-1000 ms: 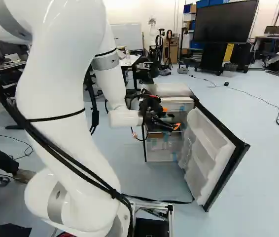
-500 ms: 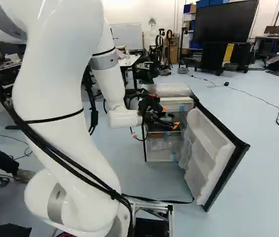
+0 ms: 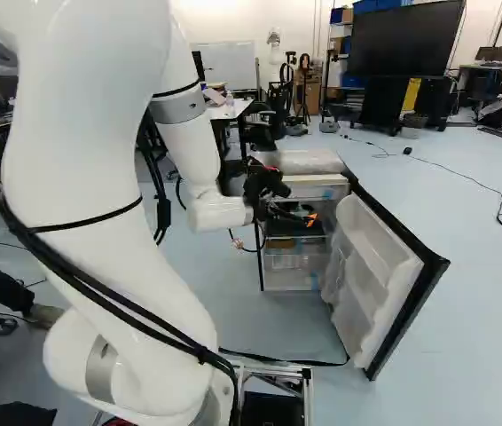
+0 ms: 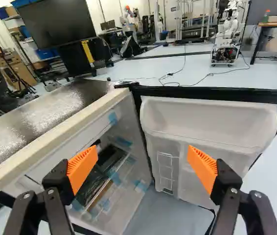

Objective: Open the fridge door

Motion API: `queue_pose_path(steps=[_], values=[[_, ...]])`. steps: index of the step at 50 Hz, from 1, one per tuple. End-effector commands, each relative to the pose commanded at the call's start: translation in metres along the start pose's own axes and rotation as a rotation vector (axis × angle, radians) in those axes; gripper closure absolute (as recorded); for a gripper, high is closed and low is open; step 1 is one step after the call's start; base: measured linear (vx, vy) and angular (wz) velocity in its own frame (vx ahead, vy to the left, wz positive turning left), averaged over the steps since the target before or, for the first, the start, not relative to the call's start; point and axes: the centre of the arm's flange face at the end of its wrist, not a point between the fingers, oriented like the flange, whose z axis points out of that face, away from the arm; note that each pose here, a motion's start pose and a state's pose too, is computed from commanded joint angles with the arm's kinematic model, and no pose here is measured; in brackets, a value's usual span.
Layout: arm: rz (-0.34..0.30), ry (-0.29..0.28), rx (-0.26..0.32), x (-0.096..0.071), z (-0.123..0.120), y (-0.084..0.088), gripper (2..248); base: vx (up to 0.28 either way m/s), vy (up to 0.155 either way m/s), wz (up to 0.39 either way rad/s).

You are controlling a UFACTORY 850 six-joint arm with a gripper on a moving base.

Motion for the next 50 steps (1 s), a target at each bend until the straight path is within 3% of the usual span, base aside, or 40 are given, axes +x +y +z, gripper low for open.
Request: queue_pose_path(steps=[23, 50], values=[[-0.069, -0.030, 0.173, 0.004, -0.026, -0.002, 3, 0.000, 0.000, 0.000], [-0.196, -0.068, 0.431, 0.003, -0.069, 0.001, 3, 0.000, 0.000, 0.000]])
